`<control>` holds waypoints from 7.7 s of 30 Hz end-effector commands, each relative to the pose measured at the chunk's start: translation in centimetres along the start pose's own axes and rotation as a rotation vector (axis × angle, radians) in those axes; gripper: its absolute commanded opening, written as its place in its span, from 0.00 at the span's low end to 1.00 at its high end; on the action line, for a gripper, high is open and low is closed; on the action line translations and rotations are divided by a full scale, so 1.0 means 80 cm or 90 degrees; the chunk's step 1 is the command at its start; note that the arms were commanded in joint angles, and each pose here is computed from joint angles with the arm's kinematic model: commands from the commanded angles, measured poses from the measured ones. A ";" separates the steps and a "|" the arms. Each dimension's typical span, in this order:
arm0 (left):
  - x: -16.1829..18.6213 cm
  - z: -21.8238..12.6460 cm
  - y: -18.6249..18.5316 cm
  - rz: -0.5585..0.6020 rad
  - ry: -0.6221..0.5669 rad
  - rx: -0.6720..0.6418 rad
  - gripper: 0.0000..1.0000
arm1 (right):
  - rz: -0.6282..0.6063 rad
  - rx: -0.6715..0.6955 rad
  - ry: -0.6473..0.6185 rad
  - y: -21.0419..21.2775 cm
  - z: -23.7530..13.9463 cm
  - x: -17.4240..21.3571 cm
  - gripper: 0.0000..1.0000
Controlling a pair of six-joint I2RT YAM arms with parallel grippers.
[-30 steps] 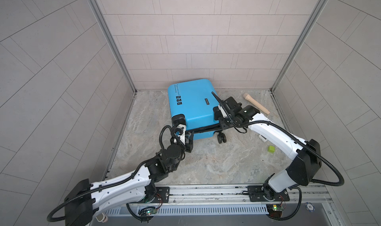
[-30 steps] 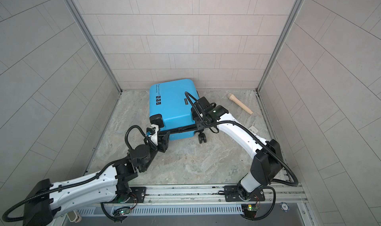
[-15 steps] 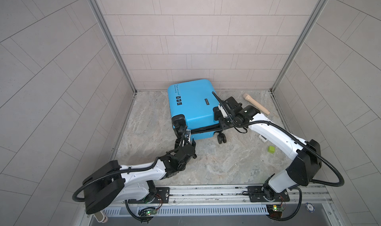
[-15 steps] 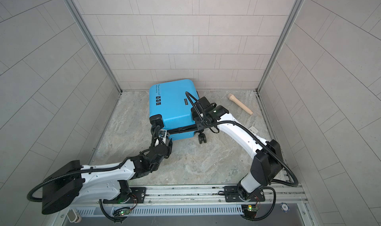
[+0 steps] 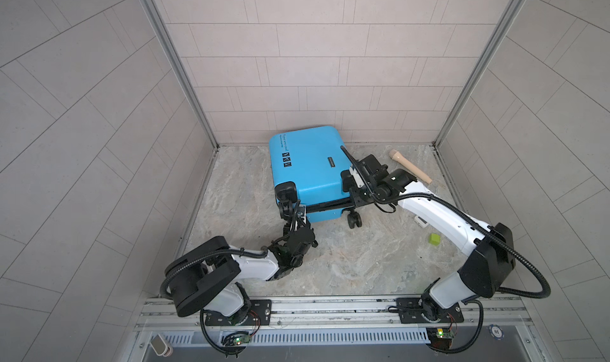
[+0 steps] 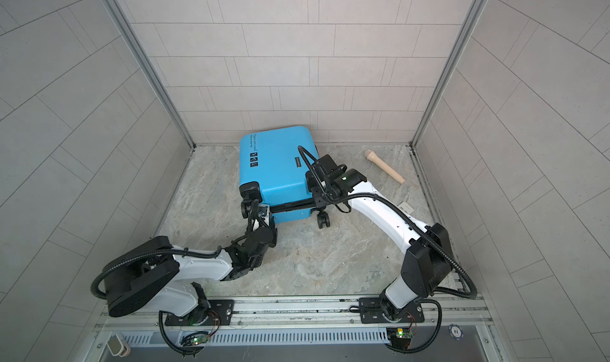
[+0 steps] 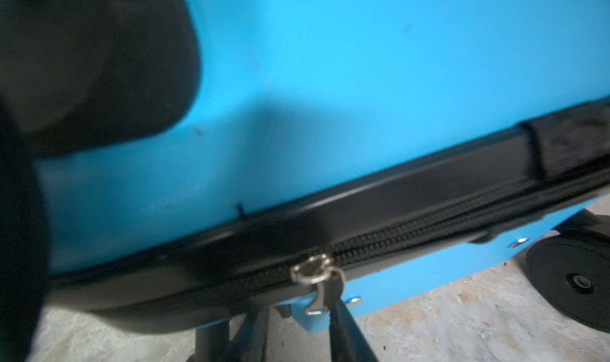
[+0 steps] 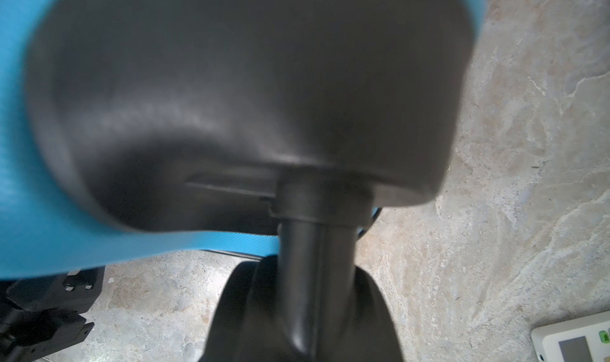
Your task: Pack the luggage
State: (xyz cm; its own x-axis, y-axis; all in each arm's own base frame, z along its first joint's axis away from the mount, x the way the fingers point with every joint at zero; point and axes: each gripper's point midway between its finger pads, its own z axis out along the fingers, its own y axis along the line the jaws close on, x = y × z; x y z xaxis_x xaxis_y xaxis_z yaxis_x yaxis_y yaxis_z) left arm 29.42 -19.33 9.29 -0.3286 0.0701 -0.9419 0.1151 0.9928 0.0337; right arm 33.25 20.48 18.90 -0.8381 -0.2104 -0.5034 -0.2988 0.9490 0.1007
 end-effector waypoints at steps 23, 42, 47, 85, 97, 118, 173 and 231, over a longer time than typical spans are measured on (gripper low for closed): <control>-0.070 -0.039 -0.008 -0.018 -0.155 0.158 0.27 | -0.019 -0.072 -0.047 0.019 -0.026 0.006 0.19; -0.167 -0.081 0.162 -0.225 0.056 -0.141 0.70 | -0.009 -0.160 -0.030 0.029 -0.003 0.024 0.91; -0.142 -0.037 0.166 -0.335 0.069 -0.104 0.70 | 0.037 -0.095 -0.012 -0.011 0.030 0.014 0.91; -0.130 -0.086 0.053 -0.269 0.249 0.068 0.78 | 0.007 -0.092 -0.190 0.123 -0.004 0.038 0.90; -0.112 -0.065 0.027 -0.291 0.286 0.094 0.86 | 0.041 -0.154 -0.243 0.172 0.055 0.032 0.66; -0.127 -0.057 0.026 -0.290 0.246 0.101 0.88 | 0.089 -0.173 -0.290 0.201 0.097 0.000 0.42; -0.124 -0.040 0.056 -0.280 0.265 0.048 0.85 | 0.189 -0.200 -0.316 0.181 0.124 -0.026 0.00; -0.181 -0.065 0.041 -0.218 0.284 0.108 0.00 | 0.225 0.005 -0.371 0.068 0.102 -0.001 0.00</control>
State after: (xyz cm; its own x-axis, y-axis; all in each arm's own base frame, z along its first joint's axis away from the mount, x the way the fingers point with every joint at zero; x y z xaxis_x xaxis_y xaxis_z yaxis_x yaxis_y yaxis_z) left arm 29.51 -16.59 19.92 -0.8026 -0.1794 -0.5689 0.0048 0.9517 -0.3070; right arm 34.86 31.54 13.03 -0.5407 0.2796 -0.7934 -0.1617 0.8910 0.4242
